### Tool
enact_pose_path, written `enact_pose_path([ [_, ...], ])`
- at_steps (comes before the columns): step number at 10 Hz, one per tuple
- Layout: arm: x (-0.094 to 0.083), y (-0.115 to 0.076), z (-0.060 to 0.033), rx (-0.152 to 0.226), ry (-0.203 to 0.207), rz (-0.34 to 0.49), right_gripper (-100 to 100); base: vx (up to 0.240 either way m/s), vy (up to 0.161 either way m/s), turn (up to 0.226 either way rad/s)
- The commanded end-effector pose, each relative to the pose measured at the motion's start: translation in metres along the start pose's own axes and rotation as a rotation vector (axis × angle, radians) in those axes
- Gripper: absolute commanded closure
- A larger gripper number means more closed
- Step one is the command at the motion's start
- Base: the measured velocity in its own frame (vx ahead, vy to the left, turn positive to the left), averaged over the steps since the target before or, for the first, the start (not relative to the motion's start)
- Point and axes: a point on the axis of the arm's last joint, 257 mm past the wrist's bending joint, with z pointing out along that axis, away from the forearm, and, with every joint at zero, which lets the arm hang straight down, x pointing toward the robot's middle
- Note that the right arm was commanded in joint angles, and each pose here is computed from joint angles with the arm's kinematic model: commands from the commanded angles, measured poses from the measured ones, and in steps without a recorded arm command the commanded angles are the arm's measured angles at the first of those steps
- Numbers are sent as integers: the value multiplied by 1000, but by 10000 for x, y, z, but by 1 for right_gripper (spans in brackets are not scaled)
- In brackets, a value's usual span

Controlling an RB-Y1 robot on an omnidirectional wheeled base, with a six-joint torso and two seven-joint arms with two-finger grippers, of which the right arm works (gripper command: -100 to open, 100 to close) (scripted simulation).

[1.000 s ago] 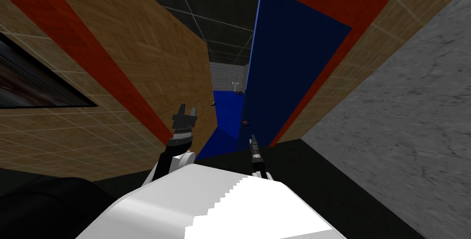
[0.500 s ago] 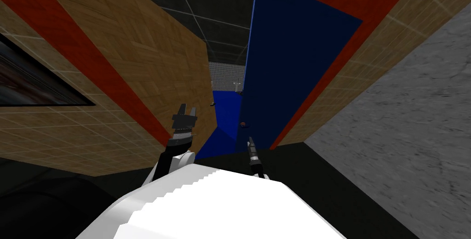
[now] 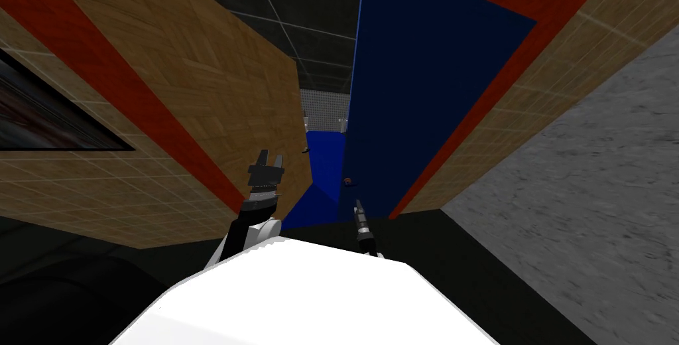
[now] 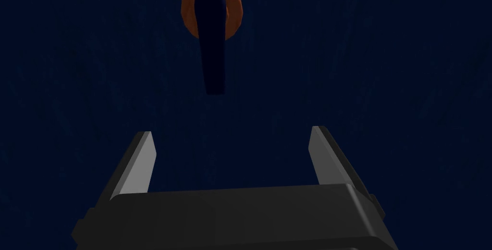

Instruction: Push the door open

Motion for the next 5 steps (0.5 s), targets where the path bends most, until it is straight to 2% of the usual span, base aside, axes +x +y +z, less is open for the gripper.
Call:
enact_pose_path([
  [1,63,-72,-15,15,10,4,-100,41,-104,60],
  [3,81,-84,-28,17,12,5,-100,38,-85,38],
  [4,-15,-116,-44,24,11,-15,-100,125,11,31],
  [5,-32,-120,-45,25,11,-18,-100,191,31,23],
])
